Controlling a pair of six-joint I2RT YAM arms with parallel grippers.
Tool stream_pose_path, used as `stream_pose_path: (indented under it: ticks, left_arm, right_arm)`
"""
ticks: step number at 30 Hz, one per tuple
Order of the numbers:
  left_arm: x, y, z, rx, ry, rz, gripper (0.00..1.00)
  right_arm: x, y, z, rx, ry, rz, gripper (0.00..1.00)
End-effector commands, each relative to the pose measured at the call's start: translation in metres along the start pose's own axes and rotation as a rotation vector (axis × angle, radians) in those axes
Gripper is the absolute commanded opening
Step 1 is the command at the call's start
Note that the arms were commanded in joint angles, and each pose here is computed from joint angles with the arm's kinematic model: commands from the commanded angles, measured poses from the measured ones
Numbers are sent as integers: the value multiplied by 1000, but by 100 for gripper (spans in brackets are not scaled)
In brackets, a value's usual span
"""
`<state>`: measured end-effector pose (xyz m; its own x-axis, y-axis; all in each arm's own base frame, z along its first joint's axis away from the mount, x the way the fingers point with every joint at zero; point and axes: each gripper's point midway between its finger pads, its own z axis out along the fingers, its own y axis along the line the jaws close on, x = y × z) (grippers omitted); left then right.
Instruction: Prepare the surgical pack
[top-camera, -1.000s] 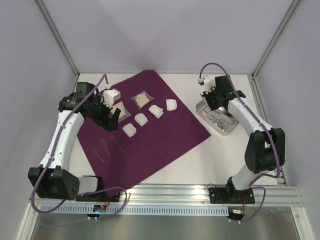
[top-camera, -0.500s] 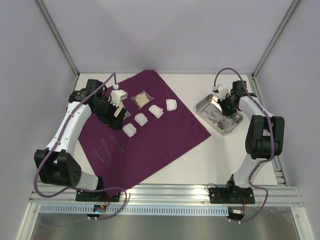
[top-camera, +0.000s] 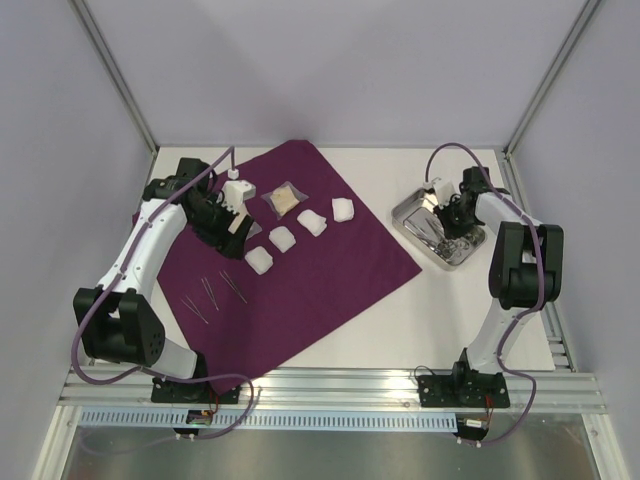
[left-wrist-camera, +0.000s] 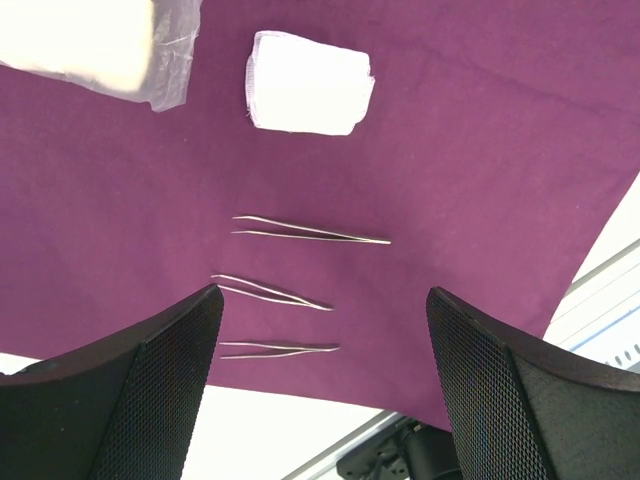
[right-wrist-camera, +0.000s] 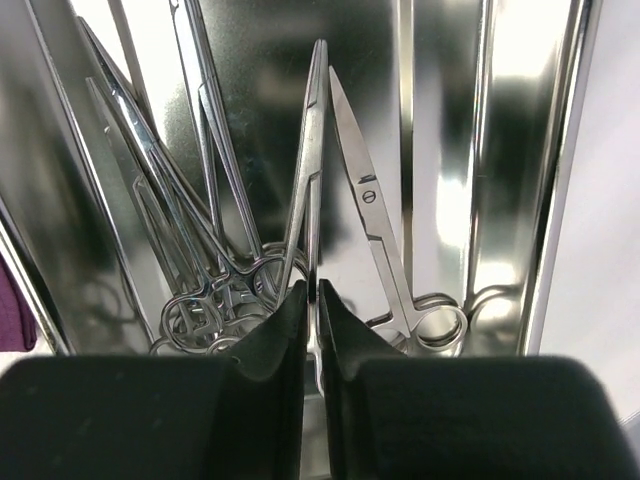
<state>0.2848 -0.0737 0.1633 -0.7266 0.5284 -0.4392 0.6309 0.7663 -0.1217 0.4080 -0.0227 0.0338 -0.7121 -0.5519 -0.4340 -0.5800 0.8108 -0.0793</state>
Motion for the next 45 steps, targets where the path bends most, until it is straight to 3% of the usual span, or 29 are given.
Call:
stream_pose_path:
  ticks: [1,2,5,10,13,14,16,18,20,23,28,30,32,33,39,40,45]
  left_arm:
    - [-11,3,-6,-24,-32,17,91]
    - [-12,3,-7,-25,-35,18,91]
    - [-11,3,-9,-32,-35,22,92]
    - [0,11,-11,-94,4,-6,92]
    - [16,28,-19,-211,44,-52,92]
    - [26,42,-24,-262,56,-96,92]
    - [40,49,-31,-282,57,-166,91]
    - [60,61,-38,-281,46,-285,90]
    - [80,70,-42,-332,66,-333,90]
    - [99,87,-56,-436,61,-384,90]
    - [128,97,-63,-520,58,-457,90]
    - [141,98,-61,-548,82,-454,91]
    - [152,97,-56,-553,111,-455,91]
    - [154,96,-56,-565,110,-450,91]
    - [174,95,-45,-597,131,-444,92]
    - [175,94,-43,-592,129,-447,92]
    - [166,85,-37,-532,81,-453,92]
  right_arm:
    - [-14,-15,-3,53,-36,-37,11]
    - [-15,-15,-4,58,-36,-33,22]
    - [-30,-20,-21,91,-74,-13,36]
    - [-61,-34,-66,235,-134,-19,39]
    - [-93,-36,-107,338,-219,63,43]
    - [-102,-44,-129,418,-250,186,46]
    - [-129,-14,-145,446,-301,255,48]
    - [-135,11,-168,510,-360,433,50]
    - [-162,71,-178,472,-472,446,57]
    - [-196,175,-161,248,-598,445,59]
    - [-239,331,-130,-1,-600,301,53]
    - [-236,389,-94,-78,-518,202,51]
    - [-254,421,-98,-123,-522,153,44]
    - [-246,444,-72,-117,-474,108,41]
    - [-261,508,-43,-177,-459,46,30]
    - [-257,516,-25,-177,-437,42,24]
    - [-262,540,-2,-232,-417,68,19]
